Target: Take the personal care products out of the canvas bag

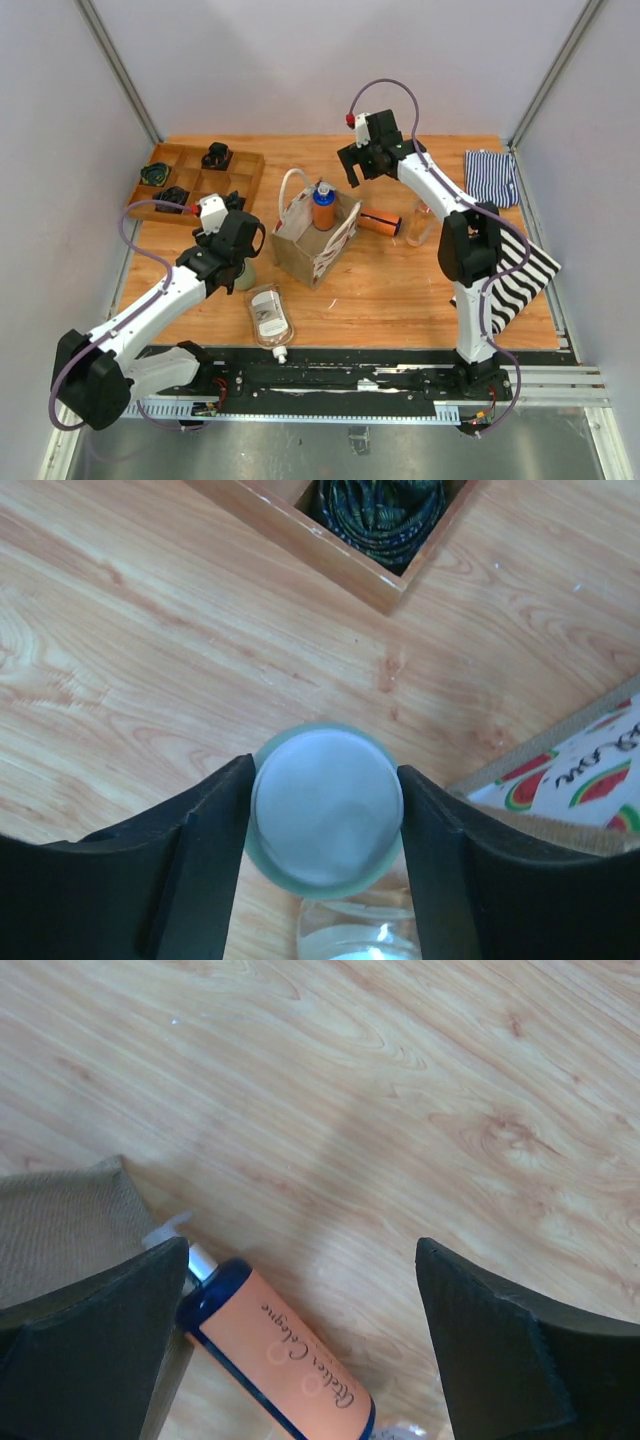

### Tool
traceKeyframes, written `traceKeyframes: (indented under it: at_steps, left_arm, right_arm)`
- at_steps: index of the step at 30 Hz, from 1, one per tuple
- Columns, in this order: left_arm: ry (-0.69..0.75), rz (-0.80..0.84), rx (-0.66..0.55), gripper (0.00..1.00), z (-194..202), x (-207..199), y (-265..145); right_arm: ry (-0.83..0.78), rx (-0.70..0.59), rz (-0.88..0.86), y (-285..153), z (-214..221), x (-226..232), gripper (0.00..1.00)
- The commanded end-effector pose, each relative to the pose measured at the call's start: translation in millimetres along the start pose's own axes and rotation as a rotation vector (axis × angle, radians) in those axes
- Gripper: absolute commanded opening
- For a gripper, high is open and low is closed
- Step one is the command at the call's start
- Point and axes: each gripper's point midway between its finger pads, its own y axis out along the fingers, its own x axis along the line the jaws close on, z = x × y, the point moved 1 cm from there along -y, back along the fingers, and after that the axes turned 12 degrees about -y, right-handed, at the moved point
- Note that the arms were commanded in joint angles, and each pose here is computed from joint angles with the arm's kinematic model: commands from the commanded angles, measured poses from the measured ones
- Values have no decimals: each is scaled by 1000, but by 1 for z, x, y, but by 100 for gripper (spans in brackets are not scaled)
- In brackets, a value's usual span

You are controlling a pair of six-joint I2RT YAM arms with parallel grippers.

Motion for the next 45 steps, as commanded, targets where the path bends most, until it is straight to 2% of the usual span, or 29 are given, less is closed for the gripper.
traceKeyframes:
  at_steps: [1, 5, 9, 13, 15, 18, 27, 32, 37, 40, 45]
  left_arm:
    - [-76, -28, -40, 70, -13, -10, 9]
    - [-80, -22, -40, 78, -17, -13, 7]
    - [-98, 4, -45, 85, -22, -15, 2]
    - [-103, 27, -39, 89, -25, -18, -1]
    - [-103, 29, -38, 89, -25, -18, -3]
    - [-100, 39, -30, 88, -24, -17, -4]
    - [-71, 57, 13, 89, -11, -19, -1]
    - [-59, 56, 6, 91, -13, -19, -1]
    - [-57, 63, 11, 91, -13, -20, -2]
    - [-61, 73, 19, 91, -11, -21, -2]
    - [-58, 91, 38, 91, -9, -25, -3]
  right_arm:
    - [-45, 99, -37, -29, 16, 8, 93]
    - [-131, 274, -127, -48, 50, 18, 89]
    - [-179, 370, -254, -61, 78, 37, 89]
    - [-197, 395, -371, -56, 88, 54, 87]
    - [-198, 374, -449, -51, 87, 66, 84]
    - [-222, 336, -482, -38, 82, 74, 84]
    - [-290, 381, -458, 19, 91, 83, 84]
    - [-313, 457, -455, 26, 113, 90, 83]
    - [-301, 515, -498, 10, 135, 100, 78]
    - [-299, 512, -486, 6, 138, 99, 65]
    - [-263, 459, -397, 15, 114, 84, 28]
